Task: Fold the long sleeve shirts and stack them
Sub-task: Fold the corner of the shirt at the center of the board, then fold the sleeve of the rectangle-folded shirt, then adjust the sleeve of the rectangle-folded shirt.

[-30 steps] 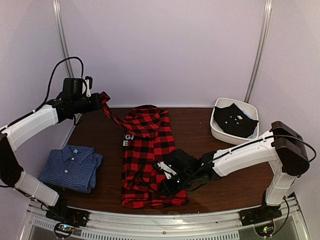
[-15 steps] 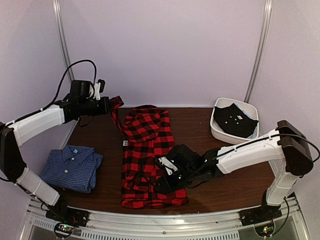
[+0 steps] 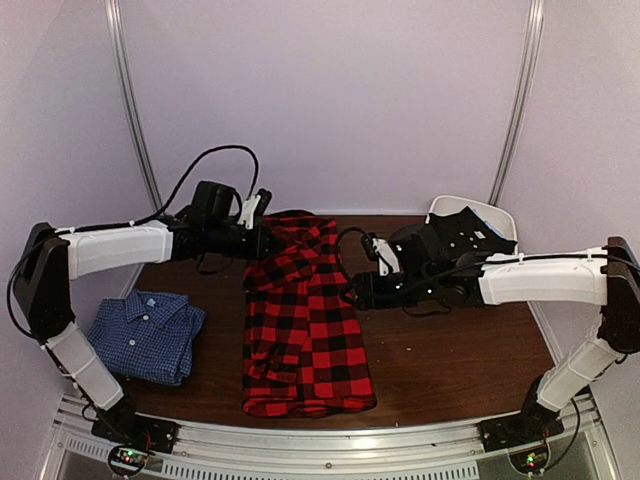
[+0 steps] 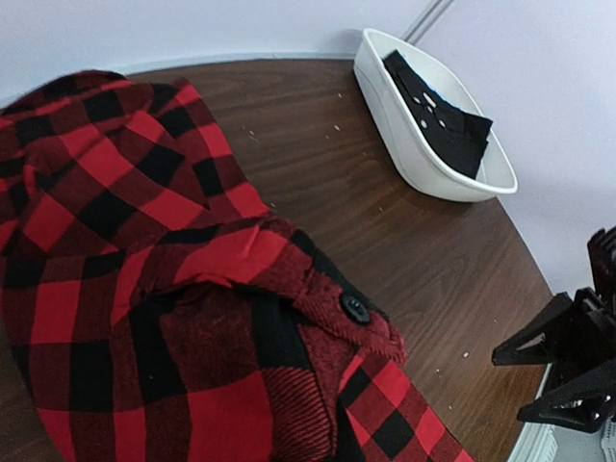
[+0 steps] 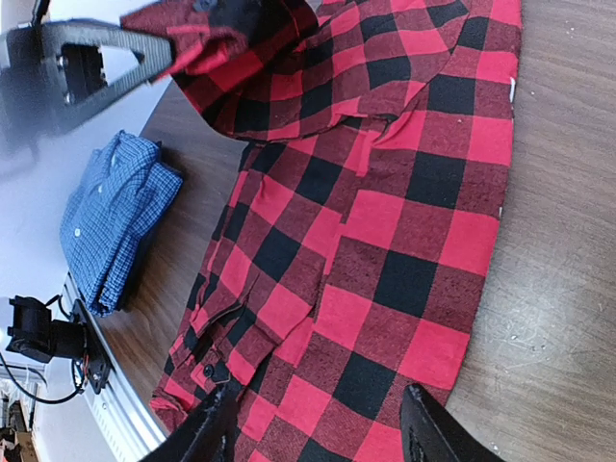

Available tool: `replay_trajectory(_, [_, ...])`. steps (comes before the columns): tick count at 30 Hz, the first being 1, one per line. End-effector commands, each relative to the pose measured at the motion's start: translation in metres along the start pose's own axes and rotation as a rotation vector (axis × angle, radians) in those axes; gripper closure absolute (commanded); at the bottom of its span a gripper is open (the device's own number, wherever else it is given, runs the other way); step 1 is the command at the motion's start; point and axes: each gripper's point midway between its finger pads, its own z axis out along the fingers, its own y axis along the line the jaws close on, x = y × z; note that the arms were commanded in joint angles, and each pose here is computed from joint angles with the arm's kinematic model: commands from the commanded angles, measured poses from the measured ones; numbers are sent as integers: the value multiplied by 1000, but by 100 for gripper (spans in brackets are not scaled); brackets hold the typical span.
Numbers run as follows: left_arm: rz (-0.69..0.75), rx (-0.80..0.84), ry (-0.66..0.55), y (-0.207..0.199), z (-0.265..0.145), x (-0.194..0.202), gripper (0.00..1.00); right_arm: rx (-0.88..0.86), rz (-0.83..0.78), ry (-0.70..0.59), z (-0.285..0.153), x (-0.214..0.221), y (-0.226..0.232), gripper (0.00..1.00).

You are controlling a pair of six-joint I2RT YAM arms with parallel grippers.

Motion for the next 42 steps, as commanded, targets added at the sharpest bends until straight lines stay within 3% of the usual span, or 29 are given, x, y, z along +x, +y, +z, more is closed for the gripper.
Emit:
replay_trajectory(1, [-33, 147, 60, -38, 31, 34, 100, 19, 17, -27, 0, -2, -11, 40])
replay_trajectory(8, [-82, 214, 219, -68, 61, 101, 100, 29, 45, -7, 8, 14, -25, 38])
replay_trajectory(15, [-92, 239, 331, -89, 63, 146, 97, 40, 57, 53, 17, 36, -37, 37])
replay_trajectory(17, [-88, 236, 358, -91, 61, 156, 86, 43, 55, 65, 18, 40, -39, 37])
replay_trajectory(20, [-82, 230, 375, -92, 56, 162, 58, 45, 52, 84, 21, 46, -41, 37])
replay_trajectory(23, [-80, 204, 381, -90, 46, 162, 46, 40, 52, 101, 24, 50, -41, 37])
replay_trajectory(31, [-59, 96, 295, -81, 25, 136, 45, 36, 18, 110, 39, 46, -31, 43])
replay_trajectory(37, [-109, -46, 264, -52, 17, 130, 51, 55, -12, 133, 57, 44, -27, 51])
replay_trajectory(42, [-141, -65, 253, -39, 19, 130, 53, 94, -49, 153, 74, 42, -27, 53])
